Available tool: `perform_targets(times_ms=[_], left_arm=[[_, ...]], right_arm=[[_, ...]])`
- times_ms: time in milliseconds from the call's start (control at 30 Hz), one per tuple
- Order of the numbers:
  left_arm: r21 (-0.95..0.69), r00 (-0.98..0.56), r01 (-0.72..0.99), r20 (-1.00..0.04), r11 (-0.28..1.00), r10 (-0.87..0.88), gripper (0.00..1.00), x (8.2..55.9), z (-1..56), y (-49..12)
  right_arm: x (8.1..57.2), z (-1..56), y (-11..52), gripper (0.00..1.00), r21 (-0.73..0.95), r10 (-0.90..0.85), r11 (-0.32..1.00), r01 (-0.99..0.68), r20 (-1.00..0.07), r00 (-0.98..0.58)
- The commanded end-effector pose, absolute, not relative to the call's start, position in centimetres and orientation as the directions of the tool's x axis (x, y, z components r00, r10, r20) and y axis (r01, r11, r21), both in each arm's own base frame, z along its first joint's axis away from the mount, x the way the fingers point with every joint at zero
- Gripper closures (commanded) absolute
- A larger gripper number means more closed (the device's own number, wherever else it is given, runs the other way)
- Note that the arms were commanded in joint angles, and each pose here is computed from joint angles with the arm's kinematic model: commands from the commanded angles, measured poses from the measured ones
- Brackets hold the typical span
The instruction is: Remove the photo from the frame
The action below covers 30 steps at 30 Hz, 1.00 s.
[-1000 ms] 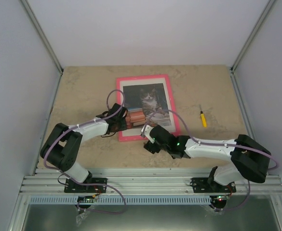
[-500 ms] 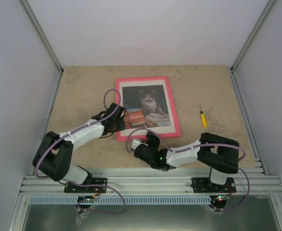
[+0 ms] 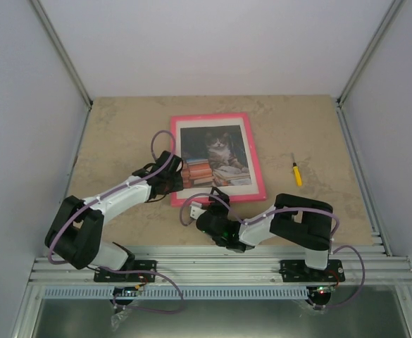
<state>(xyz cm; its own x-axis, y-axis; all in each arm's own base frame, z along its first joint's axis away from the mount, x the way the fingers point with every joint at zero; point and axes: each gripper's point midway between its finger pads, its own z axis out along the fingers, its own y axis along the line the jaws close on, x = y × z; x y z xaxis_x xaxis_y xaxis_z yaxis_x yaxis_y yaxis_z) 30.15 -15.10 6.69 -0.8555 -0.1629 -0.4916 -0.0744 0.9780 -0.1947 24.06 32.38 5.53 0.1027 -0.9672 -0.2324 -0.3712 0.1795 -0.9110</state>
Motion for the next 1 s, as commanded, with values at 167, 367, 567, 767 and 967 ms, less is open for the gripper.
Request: perform_targets(times_ms=[167, 367, 567, 767, 967], left_arm=[[-0.319, -0.812, -0.023, -0.547, 0.947, -0.204, 0.93, 31.2, 9.6, -17.4], [-0.345, -0.819, -0.011, -0.535, 0.938, -0.207, 0.91, 31.1, 9.4, -18.0], [-0.379, -0.797, -0.024, -0.551, 0.925, -0.247, 0.83, 31.3, 10.5, -18.0], [-0.434, -0.745, -0.043, -0.586, 0.900, -0.318, 0.62, 31.6, 13.3, -17.4], [-0.499, -0.647, -0.081, -0.632, 0.863, -0.426, 0.40, 31.7, 16.9, -14.9]], right_arm=[[26.1, 7.6, 33.3, 0.27, -0.942, -0.963, 0.197, -0.271, -0.238, 0.127], [26.8, 8.7, 33.2, 0.54, -0.945, -0.959, 0.208, -0.252, -0.247, 0.137], [26.6, 9.8, 33.0, 0.81, -0.942, -0.952, 0.227, -0.248, -0.268, 0.145], [26.4, 11.4, 32.7, 0.99, -0.937, -0.943, 0.259, -0.235, -0.297, 0.149], [26.0, 14.0, 32.1, 1.00, -0.923, -0.923, 0.318, -0.218, -0.354, 0.152]])
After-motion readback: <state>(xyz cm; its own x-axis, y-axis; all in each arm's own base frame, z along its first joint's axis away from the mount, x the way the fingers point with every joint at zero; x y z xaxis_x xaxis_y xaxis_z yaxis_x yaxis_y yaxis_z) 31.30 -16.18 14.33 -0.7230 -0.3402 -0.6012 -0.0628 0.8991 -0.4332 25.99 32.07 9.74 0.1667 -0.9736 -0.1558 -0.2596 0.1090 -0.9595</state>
